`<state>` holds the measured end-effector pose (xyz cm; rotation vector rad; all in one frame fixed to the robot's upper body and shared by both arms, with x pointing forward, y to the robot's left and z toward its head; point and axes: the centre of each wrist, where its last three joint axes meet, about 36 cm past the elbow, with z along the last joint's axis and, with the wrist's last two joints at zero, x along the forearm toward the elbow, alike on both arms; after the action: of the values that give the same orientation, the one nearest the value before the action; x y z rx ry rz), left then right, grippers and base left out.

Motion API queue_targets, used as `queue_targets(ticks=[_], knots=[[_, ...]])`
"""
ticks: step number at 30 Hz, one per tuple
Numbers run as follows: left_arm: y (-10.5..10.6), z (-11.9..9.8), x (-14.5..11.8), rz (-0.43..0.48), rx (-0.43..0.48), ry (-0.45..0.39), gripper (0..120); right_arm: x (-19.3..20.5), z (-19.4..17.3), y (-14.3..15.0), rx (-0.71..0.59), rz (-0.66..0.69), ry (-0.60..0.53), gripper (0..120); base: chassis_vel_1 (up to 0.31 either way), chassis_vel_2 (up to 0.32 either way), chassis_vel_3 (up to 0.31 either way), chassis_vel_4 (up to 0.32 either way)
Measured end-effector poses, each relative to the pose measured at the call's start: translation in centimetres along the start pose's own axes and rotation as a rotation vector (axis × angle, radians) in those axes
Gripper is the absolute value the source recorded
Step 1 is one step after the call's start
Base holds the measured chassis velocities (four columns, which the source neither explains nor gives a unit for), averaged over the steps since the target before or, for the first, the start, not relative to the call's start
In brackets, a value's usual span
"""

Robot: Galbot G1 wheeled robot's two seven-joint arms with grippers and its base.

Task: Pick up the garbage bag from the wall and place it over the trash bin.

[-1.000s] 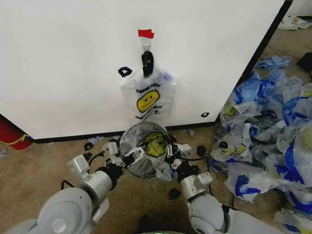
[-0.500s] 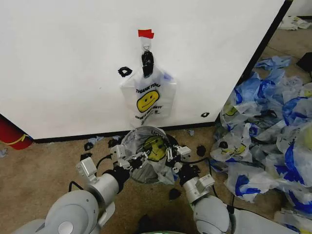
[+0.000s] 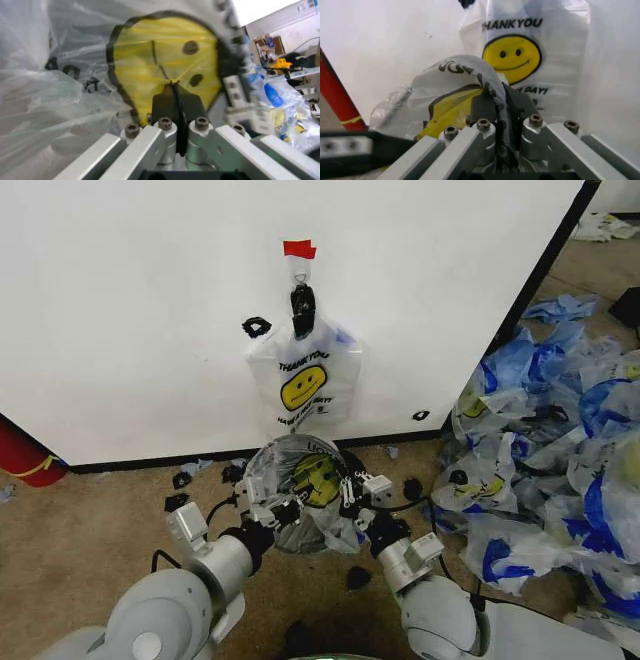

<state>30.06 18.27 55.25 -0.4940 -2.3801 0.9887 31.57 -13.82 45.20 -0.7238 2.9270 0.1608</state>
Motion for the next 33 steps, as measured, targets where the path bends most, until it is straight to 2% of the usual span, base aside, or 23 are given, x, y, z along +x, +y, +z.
queue_targets(ticks=[10, 19, 21, 33], knots=[[1.0, 0.7, -2.9, -0.025, 0.005, -0.005, 0, 0.3, -0.7, -0.1, 0.004, -0.009, -0.006, 1, 0.000, 0.000, 0.000, 0.000], [2.0, 2.5, -6.8, -0.070, 0.009, 0.022, 0, 0.9, -0.8, 0.2, 0.001, -0.025, 0.002, 1, 0.000, 0.000, 0.000, 0.000], [2.5, 3.2, -8.5, -0.088, -0.004, 0.031, 0, 1.4, -0.7, 0.0, 0.010, -0.030, 0.011, 1, 0.000, 0.000, 0.000, 0.000], [2.1, 3.7, -11.4, -0.104, -0.016, 0.049, 0, 2.5, -0.2, -0.1, 0.042, -0.053, 0.027, 1, 0.000, 0.000, 0.000, 0.000]])
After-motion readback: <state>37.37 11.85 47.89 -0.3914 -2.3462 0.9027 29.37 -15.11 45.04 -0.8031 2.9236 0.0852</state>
